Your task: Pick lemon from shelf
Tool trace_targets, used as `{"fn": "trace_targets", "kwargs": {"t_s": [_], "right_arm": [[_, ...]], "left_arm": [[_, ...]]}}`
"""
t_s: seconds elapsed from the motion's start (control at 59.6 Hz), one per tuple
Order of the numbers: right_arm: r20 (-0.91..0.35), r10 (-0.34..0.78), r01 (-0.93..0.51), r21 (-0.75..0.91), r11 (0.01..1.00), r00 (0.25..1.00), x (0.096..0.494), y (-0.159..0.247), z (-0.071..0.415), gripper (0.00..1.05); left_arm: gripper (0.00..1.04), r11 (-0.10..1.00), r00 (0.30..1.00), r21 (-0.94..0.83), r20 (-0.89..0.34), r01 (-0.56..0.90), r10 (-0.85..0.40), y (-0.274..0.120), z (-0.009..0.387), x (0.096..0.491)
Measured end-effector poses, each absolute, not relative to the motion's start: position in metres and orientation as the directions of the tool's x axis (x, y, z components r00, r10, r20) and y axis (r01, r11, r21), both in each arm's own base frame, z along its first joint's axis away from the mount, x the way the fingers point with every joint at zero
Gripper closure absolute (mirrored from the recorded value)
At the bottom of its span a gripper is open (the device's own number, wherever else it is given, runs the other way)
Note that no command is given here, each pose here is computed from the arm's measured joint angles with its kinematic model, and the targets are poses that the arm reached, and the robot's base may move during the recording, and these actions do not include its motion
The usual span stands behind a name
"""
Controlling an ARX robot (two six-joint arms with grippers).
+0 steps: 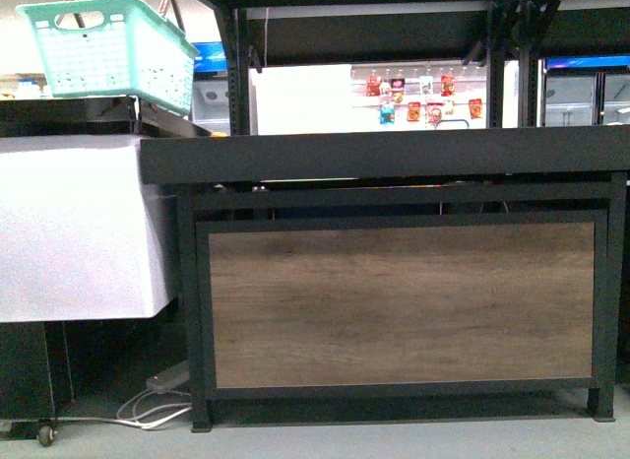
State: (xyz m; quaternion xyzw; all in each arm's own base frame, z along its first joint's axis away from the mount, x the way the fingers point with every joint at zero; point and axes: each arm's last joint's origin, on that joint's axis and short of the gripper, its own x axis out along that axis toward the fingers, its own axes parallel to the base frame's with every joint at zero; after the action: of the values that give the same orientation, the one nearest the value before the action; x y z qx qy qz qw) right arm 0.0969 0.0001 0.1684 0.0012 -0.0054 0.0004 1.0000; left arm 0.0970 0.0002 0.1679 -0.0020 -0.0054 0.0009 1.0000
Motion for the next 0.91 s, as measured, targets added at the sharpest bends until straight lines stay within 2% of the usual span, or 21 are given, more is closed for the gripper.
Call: {"fn": "trace_targets", "kwargs": {"t_s": [0.906], "right_arm": [[0.011, 0.001, -0.001, 0.003, 1.000, 1.000, 0.0969, 0.0001, 0.1684, 0.02]], "left_arm": [[0.08, 1.000, 1.000, -0.004, 0.011, -0.002, 0.002, 0.0002, 0.1679, 0.0970]]}}
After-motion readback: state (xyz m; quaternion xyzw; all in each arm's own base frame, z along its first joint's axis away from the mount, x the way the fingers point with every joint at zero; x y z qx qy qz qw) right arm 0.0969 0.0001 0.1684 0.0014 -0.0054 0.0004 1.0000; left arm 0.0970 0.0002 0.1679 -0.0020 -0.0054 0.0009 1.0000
